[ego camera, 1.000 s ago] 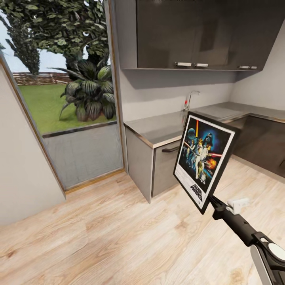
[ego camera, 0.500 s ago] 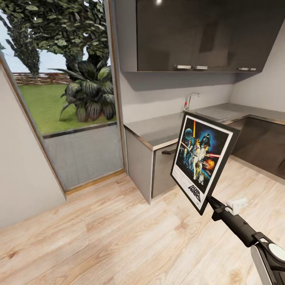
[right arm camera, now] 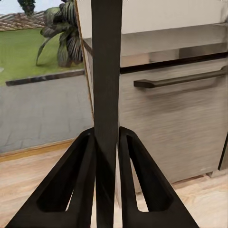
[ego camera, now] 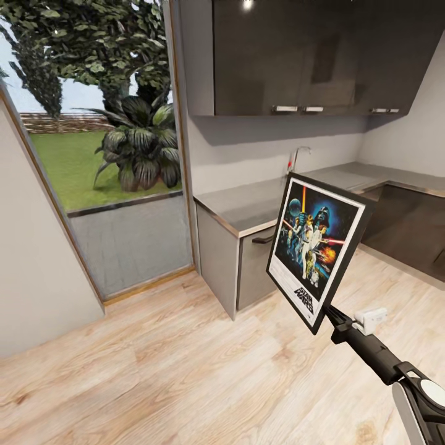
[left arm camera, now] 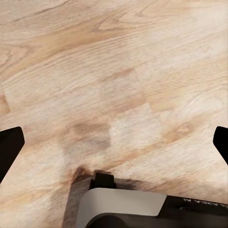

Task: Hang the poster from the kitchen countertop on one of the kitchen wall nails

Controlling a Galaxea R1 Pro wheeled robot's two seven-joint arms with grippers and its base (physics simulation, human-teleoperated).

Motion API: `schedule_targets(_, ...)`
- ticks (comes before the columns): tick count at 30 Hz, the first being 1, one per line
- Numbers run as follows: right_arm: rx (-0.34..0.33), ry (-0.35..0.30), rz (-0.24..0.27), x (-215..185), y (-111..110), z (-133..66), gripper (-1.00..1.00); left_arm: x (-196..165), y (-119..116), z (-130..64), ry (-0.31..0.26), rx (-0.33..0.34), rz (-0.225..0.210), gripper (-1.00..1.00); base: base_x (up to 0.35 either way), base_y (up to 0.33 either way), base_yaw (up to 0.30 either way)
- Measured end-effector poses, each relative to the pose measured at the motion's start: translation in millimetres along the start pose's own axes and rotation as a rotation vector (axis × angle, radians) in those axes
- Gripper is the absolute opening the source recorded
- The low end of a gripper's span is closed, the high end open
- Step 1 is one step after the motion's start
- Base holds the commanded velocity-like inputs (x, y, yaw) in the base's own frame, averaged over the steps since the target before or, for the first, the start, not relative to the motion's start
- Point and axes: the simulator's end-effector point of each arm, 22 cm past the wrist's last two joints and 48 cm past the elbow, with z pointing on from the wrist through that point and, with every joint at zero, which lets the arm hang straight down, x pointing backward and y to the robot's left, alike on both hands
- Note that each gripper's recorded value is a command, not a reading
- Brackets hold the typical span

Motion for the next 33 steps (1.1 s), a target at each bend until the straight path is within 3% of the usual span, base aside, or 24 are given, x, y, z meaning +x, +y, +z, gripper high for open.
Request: schedule_targets(33, -0.001, 0.001, 0.001, -40, 6, -8.2, -1.00, -16, -1, -38.9, 0.000, 0.000, 0.000, 1.00, 0.000, 0.000, 0.000)
